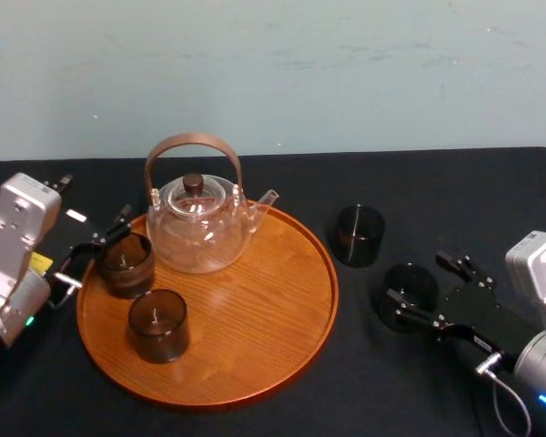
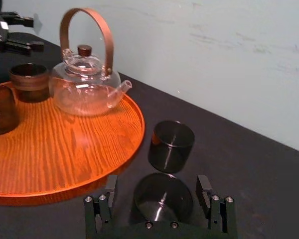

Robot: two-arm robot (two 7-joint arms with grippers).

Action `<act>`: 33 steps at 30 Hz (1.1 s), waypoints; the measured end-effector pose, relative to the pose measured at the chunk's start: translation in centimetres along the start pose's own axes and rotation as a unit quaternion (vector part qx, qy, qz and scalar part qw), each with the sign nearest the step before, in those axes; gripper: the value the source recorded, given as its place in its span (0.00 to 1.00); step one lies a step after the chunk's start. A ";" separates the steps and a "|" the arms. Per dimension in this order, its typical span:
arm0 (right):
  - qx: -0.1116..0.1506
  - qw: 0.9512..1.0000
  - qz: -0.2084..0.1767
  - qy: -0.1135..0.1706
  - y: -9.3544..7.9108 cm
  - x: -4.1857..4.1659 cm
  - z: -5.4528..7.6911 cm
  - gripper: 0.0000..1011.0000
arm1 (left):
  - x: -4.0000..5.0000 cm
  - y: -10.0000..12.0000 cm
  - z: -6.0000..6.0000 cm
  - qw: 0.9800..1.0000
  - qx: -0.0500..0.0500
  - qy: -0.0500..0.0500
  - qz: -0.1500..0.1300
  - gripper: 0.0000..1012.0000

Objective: Pick up the glass from the table and place it on the tray.

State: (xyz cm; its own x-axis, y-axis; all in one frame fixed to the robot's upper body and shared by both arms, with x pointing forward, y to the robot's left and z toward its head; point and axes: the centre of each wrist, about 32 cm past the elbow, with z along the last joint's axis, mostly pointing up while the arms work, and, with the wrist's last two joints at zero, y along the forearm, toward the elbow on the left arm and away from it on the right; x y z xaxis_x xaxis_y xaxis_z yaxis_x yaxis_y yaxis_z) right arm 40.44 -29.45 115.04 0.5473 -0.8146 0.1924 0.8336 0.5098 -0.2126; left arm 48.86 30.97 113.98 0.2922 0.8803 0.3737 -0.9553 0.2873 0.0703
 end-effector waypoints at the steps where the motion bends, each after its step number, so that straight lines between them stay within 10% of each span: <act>1: -0.003 1.000 -0.003 0.003 0.0 0.09 -0.2 0.99 | 0.00 0.0 0.0 1.000 0.000 0.000 0.000 0.99; 33: -0.034 0.998 -0.007 0.060 0.1 0.92 -3.5 0.99 | 0.00 0.0 0.0 1.000 0.000 0.000 0.000 0.99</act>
State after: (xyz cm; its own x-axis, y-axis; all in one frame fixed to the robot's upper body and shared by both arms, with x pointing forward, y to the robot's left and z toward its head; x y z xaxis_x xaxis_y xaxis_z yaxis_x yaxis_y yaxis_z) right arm 40.76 -31.13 111.82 0.5196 -0.8507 0.0798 0.8315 0.4819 -0.2764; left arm 48.86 30.97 113.98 0.2923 0.8803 0.3738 -0.9552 0.2873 0.0704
